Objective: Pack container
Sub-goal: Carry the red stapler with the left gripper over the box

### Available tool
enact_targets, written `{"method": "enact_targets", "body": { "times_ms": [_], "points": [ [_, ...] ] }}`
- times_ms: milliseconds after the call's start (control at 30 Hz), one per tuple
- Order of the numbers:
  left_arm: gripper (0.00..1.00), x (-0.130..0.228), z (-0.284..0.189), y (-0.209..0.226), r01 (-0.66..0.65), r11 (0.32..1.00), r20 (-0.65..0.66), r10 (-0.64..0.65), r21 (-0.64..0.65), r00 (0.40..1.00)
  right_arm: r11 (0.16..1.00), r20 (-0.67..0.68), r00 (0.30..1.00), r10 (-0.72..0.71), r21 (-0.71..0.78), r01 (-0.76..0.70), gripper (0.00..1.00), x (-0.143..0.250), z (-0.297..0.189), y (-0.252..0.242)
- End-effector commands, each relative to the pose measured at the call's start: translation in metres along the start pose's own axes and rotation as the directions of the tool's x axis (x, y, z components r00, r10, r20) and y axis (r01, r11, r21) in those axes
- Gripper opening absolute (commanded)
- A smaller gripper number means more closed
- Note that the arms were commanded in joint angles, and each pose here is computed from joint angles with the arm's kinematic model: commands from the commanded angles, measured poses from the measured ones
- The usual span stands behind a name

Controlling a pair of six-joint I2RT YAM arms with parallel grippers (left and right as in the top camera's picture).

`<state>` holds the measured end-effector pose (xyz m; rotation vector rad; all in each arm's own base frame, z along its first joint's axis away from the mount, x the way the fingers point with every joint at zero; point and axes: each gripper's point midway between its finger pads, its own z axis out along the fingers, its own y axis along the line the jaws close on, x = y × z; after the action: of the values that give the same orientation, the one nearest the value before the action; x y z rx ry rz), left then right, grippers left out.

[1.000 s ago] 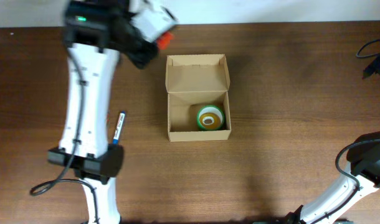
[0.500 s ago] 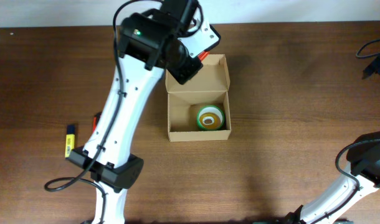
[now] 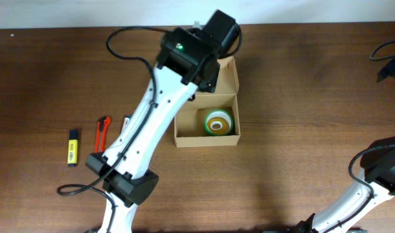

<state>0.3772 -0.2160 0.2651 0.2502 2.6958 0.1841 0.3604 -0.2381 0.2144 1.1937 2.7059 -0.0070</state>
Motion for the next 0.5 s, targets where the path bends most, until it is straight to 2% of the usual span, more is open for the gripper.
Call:
{"method": "enact_targets", "body": {
  "times_ms": [0, 200, 467],
  "points": [
    [0.02, 0.01, 0.023, 0.005, 0.077, 0.993, -0.041, -0.081, -0.085, 0.996, 1.0, 0.026, 1.0, 0.002, 0.0, -0.002, 0.99, 0.001, -0.011, -0.001],
    [0.02, 0.027, 0.059, -0.005, 0.04, 0.993, -0.107, -0.052, -0.112, 0.993, 1.0, 0.026, 1.0, 0.002, 0.0, -0.002, 0.99, 0.001, -0.011, -0.001],
    [0.02, 0.036, 0.074, -0.024, 0.048, 0.998, -0.155, -0.054, -0.037, 0.986, 1.0, 0.026, 1.0, 0.002, 0.0, -0.002, 0.99, 0.001, -0.011, -0.001]
  ]
}}
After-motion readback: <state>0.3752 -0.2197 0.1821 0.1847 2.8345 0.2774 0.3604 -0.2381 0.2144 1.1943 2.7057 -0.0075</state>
